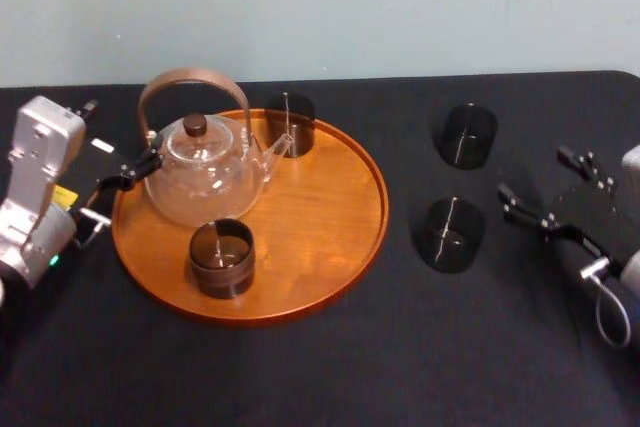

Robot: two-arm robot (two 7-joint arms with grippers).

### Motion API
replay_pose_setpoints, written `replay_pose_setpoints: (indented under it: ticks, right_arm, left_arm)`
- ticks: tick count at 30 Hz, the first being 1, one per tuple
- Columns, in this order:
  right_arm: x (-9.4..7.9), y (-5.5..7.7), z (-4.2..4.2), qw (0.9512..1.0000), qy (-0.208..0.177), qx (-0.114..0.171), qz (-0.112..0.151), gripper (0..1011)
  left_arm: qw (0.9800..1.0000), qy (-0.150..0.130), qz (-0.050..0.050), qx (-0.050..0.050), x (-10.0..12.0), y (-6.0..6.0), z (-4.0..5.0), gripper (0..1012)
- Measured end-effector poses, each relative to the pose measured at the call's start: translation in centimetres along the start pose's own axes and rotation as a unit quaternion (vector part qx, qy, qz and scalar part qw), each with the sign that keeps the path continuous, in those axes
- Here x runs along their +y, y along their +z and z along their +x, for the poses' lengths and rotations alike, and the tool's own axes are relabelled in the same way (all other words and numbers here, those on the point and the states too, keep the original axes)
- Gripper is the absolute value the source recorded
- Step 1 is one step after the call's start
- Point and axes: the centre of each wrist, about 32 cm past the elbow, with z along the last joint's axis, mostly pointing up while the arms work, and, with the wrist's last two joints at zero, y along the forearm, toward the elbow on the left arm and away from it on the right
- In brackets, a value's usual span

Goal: Pick up the glass from the table and place it on the tray.

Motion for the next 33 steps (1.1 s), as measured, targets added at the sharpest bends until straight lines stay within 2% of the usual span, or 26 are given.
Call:
replay_pose_setpoints:
  ticks: [6,7,16,22,33]
  right_arm:
    - [-1.5,-0.1,-1.16,0.9994,0.024,0.013,-0.02,1002]
    - [-1.5,-0.1,-1.16,0.9994,0.024,0.013,-0.02,1002]
    - [-2.6,-0.8,-2.9,0.9972,0.056,0.029,-0.041,1002]
    - [-2.3,-1.0,-3.78,0.9956,0.075,0.035,-0.043,1002]
    - [-0.6,-1.7,-4.22,0.9934,0.091,0.047,-0.053,1002]
  left_arm:
    - [1.0,0.0,0.0,0.0,0.0,0.0,0.0,1010]
    - [1.0,0.0,0.0,0.0,0.0,0.0,0.0,1009]
    - [1.0,0.0,0.0,0.0,0.0,0.0,0.0,1010]
    - [1.0,0.0,0.0,0.0,0.0,0.0,0.0,1010]
    - [1.0,0.0,0.0,0.0,0.0,0.0,0.0,1009]
